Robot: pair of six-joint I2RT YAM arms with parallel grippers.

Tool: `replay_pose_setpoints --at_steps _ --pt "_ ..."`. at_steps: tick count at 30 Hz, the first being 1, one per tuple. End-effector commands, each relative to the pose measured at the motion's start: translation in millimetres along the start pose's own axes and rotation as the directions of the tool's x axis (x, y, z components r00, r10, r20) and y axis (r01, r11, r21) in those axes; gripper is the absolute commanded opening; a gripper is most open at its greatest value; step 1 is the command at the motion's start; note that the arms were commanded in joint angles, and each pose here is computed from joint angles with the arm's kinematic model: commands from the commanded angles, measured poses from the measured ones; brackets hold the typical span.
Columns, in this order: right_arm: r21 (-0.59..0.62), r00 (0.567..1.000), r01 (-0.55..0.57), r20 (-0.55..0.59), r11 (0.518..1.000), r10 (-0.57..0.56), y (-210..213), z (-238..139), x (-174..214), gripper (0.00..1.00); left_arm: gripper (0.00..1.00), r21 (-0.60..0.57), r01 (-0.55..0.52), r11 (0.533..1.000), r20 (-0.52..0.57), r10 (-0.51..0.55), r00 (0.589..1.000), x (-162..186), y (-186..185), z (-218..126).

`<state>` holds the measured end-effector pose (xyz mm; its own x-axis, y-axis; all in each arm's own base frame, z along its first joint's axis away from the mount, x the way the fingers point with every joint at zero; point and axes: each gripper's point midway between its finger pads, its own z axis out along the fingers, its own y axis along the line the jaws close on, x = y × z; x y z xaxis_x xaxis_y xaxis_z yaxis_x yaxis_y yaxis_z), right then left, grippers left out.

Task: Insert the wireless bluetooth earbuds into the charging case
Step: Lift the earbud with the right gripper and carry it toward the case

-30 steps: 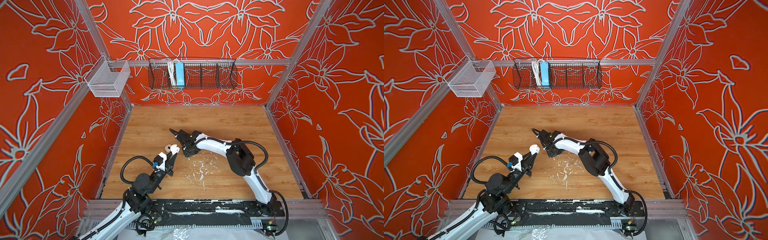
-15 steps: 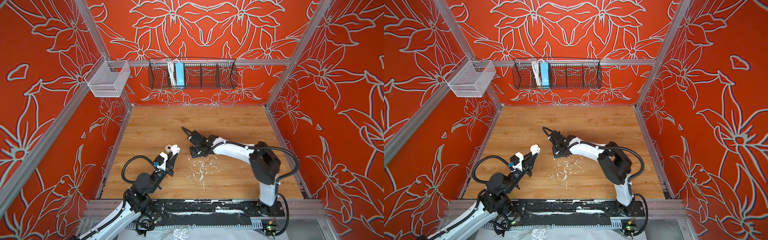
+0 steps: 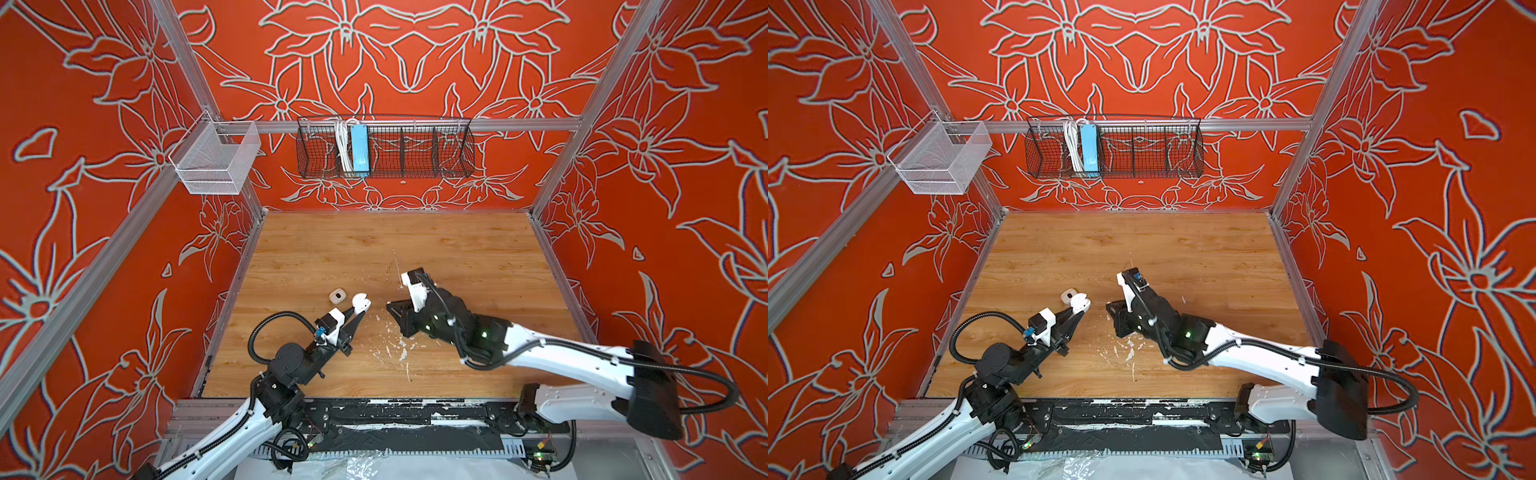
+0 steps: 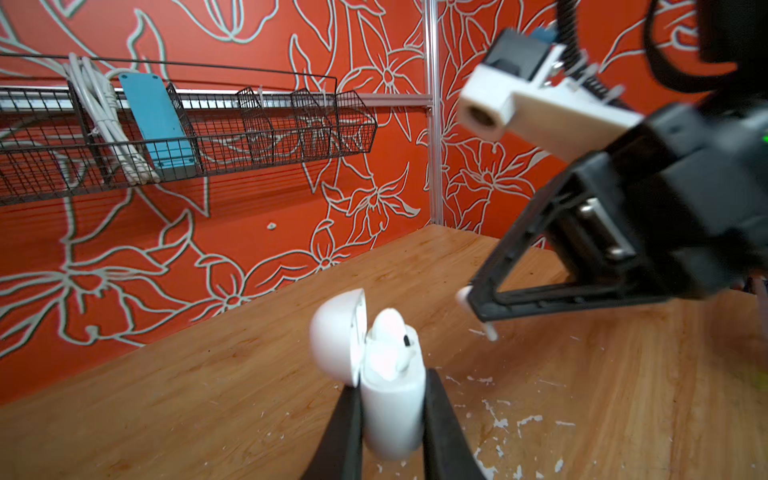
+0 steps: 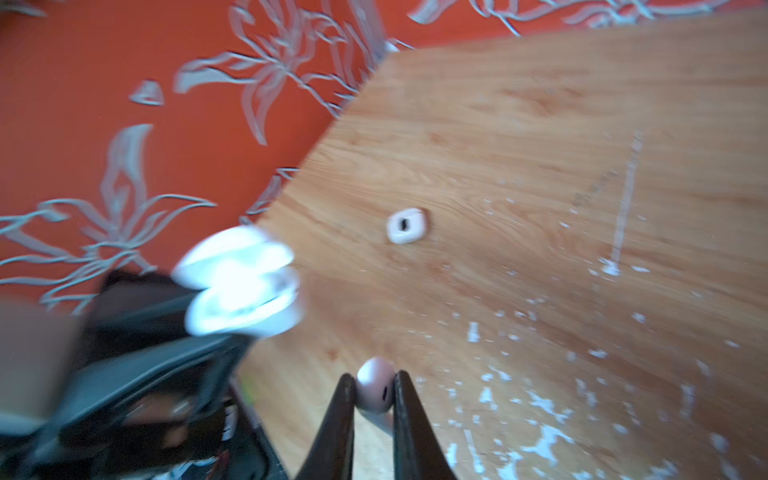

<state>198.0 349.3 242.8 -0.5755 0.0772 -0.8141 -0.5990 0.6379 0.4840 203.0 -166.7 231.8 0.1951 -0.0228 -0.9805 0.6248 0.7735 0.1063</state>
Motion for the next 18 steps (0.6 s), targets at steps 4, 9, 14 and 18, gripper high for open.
replay_pose_setpoints --at_steps 4,9,14,18 --pt "-0.229 0.957 0.011 0.283 0.973 0.056 57 -31 -39 0.08 0.00 0.071 -0.040 0.997 0.144 0.030 0.989 -18 -14 -11" --pt "-0.356 0.944 0.113 0.329 0.927 0.011 107 -34 -30 0.06 0.00 0.073 -0.054 0.996 0.191 0.039 0.981 -24 -16 -18" --pt "-0.373 0.922 0.151 0.387 0.915 0.006 114 -41 -38 0.06 0.00 0.139 -0.100 0.985 0.251 0.062 0.966 -31 -29 -25" --pt "-0.413 0.905 0.179 0.426 0.893 0.016 121 -53 -44 0.06 0.00 0.145 -0.105 0.984 0.260 0.064 0.963 -33 -31 -27"
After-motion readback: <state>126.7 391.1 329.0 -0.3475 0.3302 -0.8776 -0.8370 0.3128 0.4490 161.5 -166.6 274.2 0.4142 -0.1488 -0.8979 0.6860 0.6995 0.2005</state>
